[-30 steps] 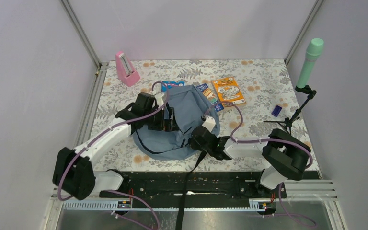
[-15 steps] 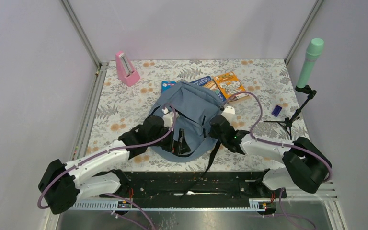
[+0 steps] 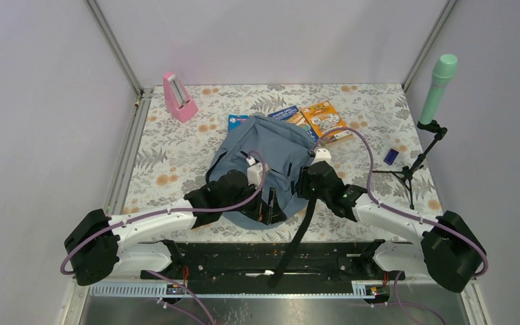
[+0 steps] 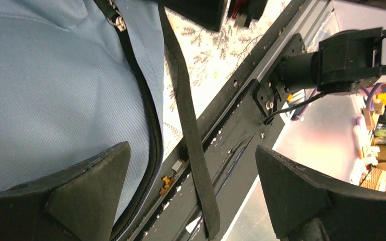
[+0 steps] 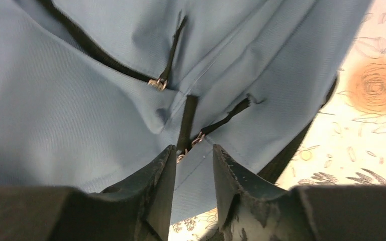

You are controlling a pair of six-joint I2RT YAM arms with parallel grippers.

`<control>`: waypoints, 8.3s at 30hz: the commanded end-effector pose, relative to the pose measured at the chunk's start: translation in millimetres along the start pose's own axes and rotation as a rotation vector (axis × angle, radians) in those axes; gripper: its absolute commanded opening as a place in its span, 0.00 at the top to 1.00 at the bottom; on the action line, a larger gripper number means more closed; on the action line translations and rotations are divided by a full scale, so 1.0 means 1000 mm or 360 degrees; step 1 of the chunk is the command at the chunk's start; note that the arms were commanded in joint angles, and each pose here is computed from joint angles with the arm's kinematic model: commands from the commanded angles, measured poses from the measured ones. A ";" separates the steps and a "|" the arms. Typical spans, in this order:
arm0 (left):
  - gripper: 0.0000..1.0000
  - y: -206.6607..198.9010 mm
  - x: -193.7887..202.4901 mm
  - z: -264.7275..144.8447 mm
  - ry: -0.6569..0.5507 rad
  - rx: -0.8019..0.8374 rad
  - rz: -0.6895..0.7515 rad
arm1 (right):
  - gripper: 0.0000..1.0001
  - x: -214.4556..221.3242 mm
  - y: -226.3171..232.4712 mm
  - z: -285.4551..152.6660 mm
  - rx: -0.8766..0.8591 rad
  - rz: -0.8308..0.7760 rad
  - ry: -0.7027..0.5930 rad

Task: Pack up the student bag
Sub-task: Unzip the student bag at the center of the board.

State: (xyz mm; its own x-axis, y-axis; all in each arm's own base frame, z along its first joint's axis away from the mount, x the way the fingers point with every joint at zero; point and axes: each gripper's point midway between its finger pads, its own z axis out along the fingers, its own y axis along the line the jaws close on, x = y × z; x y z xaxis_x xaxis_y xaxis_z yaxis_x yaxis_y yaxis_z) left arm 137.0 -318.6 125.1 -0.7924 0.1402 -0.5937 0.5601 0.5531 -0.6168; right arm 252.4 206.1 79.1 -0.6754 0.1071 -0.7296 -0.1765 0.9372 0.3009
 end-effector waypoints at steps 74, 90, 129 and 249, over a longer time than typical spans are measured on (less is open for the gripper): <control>0.47 0.184 -0.057 -0.116 -0.0584 -0.0829 -0.0715 | 0.61 0.013 -0.002 0.030 0.0165 -0.0262 0.0414; 0.51 0.185 -0.053 -0.111 -0.0562 -0.0803 -0.0739 | 0.62 0.009 0.002 0.040 0.0155 -0.0355 0.0436; 0.52 0.184 -0.052 -0.108 -0.0544 -0.0781 -0.0755 | 0.96 0.034 -0.012 0.050 0.0229 -0.0330 0.0522; 0.20 0.045 -0.046 -0.145 -0.1017 -0.0131 0.0022 | 1.00 -0.010 0.221 -0.084 -0.0825 0.0170 0.0105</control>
State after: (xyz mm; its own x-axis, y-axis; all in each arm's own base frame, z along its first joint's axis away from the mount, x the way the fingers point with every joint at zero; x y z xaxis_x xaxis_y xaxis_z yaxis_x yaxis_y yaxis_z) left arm 164.7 -183.3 195.7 -0.4731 -0.3442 -0.8110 0.5349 0.6192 -0.5749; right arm 150.9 381.4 178.9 -0.7720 0.0729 -0.6314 -0.4272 0.6760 0.6004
